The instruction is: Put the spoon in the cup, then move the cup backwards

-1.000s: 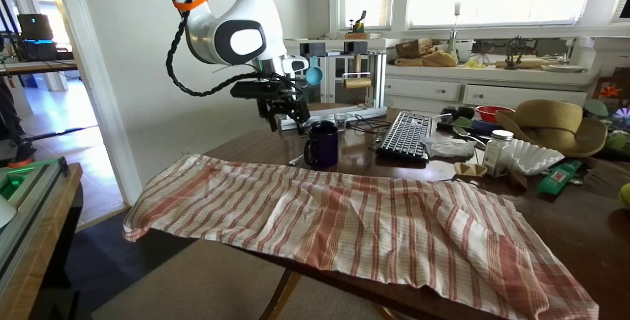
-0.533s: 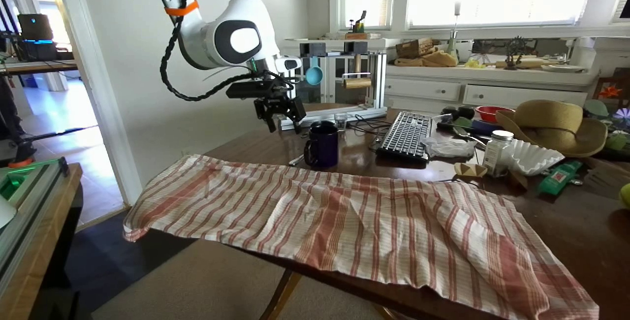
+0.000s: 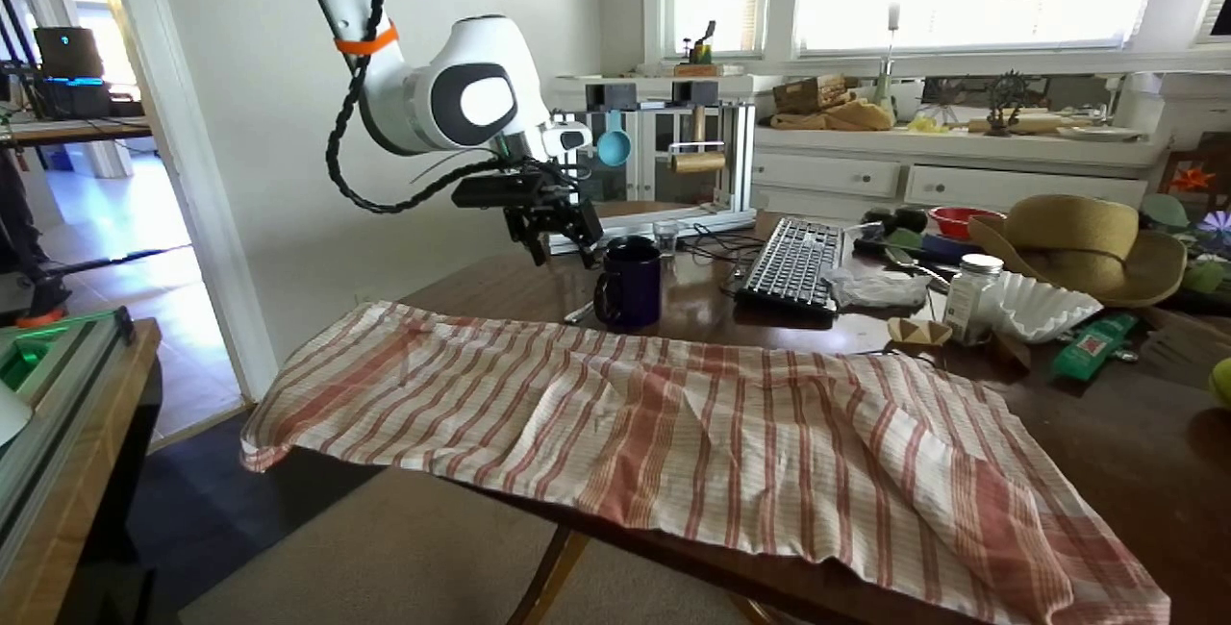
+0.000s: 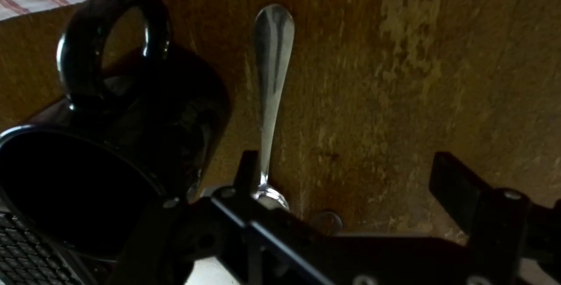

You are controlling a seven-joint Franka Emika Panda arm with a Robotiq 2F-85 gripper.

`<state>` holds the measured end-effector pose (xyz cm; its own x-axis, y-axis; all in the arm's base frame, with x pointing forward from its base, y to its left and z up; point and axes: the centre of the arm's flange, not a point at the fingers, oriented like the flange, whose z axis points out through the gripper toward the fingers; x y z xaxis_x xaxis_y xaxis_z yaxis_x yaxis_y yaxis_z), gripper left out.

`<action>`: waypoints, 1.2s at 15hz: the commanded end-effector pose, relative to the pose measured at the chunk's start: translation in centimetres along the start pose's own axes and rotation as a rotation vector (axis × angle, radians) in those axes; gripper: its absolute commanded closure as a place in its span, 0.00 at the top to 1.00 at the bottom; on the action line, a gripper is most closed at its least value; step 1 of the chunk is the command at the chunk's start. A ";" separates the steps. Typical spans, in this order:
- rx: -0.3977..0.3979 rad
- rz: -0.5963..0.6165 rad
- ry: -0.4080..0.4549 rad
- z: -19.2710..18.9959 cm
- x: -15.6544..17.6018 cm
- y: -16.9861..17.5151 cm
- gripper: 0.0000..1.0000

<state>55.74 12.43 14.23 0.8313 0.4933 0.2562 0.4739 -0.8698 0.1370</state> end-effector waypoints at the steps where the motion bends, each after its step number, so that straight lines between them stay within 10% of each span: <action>1: -0.032 -0.022 0.018 2.4 1.3 0.4 1.00; 18: -0.057 -0.194 0.002 6.0 3.1 0.5 1.00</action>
<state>59.32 13.73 10.53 0.7261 0.6473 0.2320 0.6082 -0.7620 0.2225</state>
